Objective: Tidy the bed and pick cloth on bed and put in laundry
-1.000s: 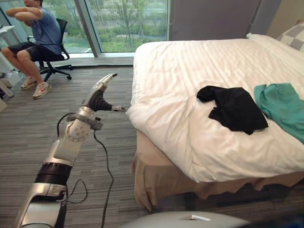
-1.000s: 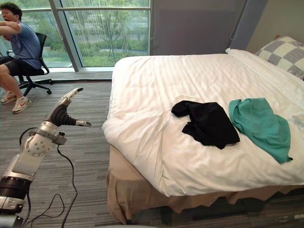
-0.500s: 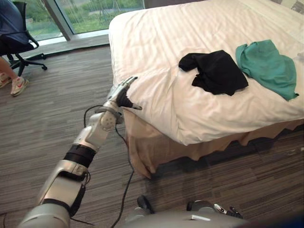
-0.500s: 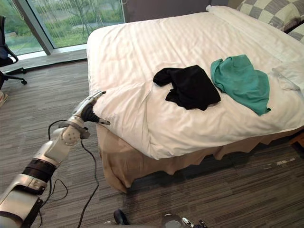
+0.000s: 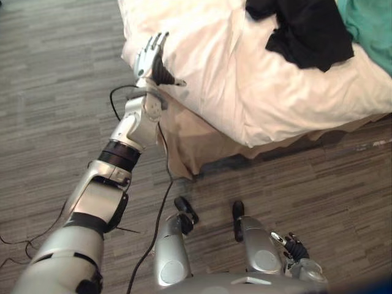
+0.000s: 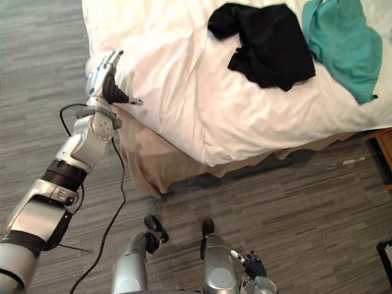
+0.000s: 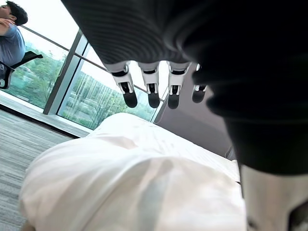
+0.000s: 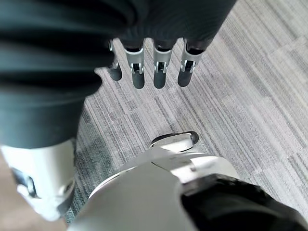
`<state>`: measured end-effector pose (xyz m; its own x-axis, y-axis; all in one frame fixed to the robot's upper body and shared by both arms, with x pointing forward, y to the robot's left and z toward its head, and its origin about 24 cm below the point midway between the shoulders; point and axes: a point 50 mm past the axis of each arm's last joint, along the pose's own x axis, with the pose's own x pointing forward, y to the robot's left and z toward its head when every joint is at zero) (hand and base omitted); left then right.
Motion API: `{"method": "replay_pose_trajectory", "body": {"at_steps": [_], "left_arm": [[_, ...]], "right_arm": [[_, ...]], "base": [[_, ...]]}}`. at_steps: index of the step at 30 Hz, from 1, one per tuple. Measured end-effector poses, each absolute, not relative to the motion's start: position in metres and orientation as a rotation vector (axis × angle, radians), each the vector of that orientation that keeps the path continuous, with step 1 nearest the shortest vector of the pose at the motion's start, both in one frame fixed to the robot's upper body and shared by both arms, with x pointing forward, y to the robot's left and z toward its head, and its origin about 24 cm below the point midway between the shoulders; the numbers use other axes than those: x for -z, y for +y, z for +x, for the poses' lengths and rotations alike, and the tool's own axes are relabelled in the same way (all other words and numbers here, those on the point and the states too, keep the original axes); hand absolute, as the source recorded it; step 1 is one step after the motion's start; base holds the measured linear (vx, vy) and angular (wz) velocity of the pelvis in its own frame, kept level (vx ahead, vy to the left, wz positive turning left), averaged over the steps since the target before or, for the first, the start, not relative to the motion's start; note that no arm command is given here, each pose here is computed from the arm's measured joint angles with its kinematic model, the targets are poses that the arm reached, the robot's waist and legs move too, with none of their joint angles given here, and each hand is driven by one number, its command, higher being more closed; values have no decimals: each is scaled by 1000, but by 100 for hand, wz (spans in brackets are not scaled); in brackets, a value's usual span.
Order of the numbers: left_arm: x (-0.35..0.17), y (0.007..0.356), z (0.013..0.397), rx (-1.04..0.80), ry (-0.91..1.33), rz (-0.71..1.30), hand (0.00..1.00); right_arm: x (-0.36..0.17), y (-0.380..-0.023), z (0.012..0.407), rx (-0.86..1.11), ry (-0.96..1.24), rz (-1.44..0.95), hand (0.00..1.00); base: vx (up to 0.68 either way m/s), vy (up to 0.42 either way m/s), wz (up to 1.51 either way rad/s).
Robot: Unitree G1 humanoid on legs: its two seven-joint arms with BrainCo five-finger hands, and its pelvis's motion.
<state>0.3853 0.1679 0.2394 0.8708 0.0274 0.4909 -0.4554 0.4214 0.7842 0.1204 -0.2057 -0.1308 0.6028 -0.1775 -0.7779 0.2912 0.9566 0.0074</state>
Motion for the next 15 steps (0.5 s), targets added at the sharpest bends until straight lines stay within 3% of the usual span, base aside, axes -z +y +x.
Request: {"method": "replay_pose_trajectory", "body": {"at_steps": [13, 14, 15], "left_arm": [[-297, 149, 382, -447, -602, 1072, 0], [-300, 148, 382, -450, -611, 1072, 100], [-301, 147, 382, -451, -618, 1081, 100]], "right_arm": [[108, -205, 166, 232, 690, 188, 0], [108, -204, 168, 231, 687, 198, 0], [107, -204, 170, 229, 681, 204, 0]], "base": [[-13, -33, 1], [50, -20, 0], [42, -22, -2]]}}
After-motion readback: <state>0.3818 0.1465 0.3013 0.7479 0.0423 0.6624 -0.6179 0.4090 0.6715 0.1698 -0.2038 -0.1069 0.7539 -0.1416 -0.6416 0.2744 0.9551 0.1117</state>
